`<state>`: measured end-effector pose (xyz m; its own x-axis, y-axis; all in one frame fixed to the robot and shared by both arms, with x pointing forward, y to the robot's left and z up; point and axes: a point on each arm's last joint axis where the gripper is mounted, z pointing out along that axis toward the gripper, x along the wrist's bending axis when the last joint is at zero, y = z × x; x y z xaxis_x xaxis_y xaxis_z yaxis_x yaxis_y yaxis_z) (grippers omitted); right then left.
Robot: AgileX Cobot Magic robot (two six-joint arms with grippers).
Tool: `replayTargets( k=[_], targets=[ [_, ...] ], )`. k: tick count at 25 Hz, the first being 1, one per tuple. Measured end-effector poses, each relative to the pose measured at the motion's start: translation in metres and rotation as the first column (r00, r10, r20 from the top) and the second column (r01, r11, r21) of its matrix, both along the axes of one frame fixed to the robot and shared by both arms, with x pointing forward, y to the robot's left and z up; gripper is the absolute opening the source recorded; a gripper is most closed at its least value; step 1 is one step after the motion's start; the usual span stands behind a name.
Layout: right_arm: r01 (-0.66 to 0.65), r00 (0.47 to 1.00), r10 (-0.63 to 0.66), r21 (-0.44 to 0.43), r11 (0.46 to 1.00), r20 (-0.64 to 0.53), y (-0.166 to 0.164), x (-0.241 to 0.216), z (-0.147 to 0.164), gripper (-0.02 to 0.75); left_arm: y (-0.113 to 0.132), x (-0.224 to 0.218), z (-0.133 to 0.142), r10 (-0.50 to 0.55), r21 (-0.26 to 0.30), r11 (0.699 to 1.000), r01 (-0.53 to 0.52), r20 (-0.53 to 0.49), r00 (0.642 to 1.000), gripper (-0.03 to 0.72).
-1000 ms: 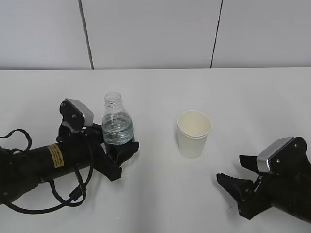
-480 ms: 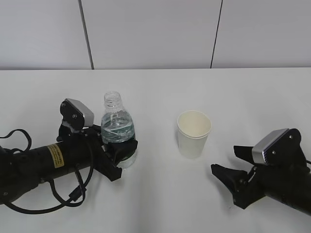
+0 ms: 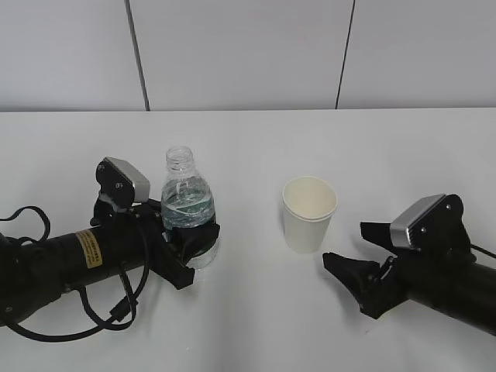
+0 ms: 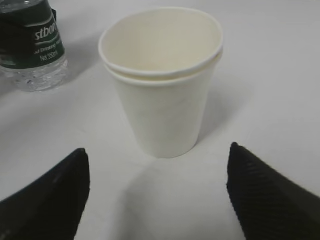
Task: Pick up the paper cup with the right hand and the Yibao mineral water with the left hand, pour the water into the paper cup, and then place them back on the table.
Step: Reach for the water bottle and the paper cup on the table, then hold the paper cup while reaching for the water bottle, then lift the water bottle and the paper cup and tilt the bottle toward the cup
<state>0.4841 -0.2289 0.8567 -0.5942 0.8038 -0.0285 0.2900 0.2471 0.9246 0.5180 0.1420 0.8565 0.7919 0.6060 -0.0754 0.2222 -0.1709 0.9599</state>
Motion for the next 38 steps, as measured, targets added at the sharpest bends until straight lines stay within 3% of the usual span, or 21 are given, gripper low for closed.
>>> replayTargets(
  k=[13,38],
  targets=[
    [0.018,0.999,-0.016,0.063,0.998,-0.027,0.005,0.036,-0.021,0.671,0.000,0.000,0.000,0.000,0.000,1.000,0.000,0.000,1.000,0.354],
    [-0.154,0.987,0.150,0.060,0.986,0.058,0.021,0.072,-0.028,0.671,0.000,0.000,0.000,0.000,-0.001,1.000,0.000,0.001,1.000,0.353]
  ],
)
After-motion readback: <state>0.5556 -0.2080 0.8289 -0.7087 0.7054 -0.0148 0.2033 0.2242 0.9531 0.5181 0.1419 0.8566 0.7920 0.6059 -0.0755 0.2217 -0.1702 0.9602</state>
